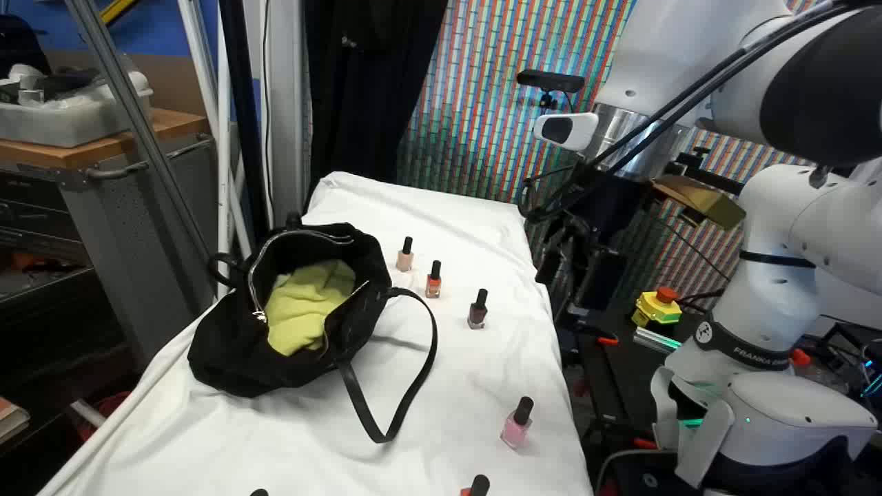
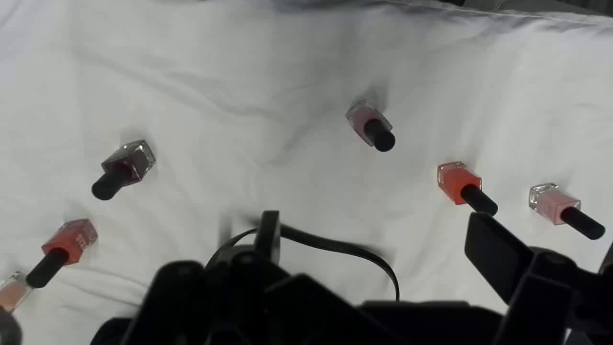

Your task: Put the nail polish bottles in the bag

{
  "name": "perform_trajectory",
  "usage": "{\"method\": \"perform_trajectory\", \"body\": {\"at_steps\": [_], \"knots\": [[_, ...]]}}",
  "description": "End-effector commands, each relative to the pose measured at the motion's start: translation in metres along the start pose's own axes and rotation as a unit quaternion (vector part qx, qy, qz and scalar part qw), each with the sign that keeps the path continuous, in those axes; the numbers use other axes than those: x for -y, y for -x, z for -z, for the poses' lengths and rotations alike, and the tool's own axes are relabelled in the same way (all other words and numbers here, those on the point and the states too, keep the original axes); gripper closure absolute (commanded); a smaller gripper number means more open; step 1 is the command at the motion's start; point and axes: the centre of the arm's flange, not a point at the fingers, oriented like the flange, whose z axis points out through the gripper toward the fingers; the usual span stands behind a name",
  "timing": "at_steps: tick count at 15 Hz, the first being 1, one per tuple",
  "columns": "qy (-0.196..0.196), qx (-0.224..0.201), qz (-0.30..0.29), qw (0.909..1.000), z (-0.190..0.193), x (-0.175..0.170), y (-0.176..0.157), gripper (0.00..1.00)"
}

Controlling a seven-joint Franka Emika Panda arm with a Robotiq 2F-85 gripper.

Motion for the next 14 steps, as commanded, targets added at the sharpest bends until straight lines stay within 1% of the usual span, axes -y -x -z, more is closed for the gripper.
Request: {"method": "perform_trajectory", "body": {"at_steps": [1, 3, 5, 9, 10, 12, 13, 14], "knots": [[0.0, -0.001, 0.0, 1.0, 0.001, 0.0, 0.0, 0.0], [0.0, -0.004, -0.003, 1.0, 0.001, -0.009, -0.005, 0.0], [0.007, -0.007, -0.01, 0.9999, 0.003, -0.028, -0.015, 0.0], [0.027, -0.02, -0.037, 0.9988, 0.006, -0.086, -0.04, 0.0], [0.033, -0.025, -0.045, 0.9981, 0.028, -0.062, -0.013, 0.0], [0.031, -0.032, -0.058, 0.9974, 0.026, -0.073, -0.016, 0.0], [0.032, -0.035, -0.062, 0.9969, 0.029, -0.074, -0.019, 0.0], [0.03, -0.038, -0.068, 0.9965, 0.03, -0.084, -0.025, 0.0]]}}
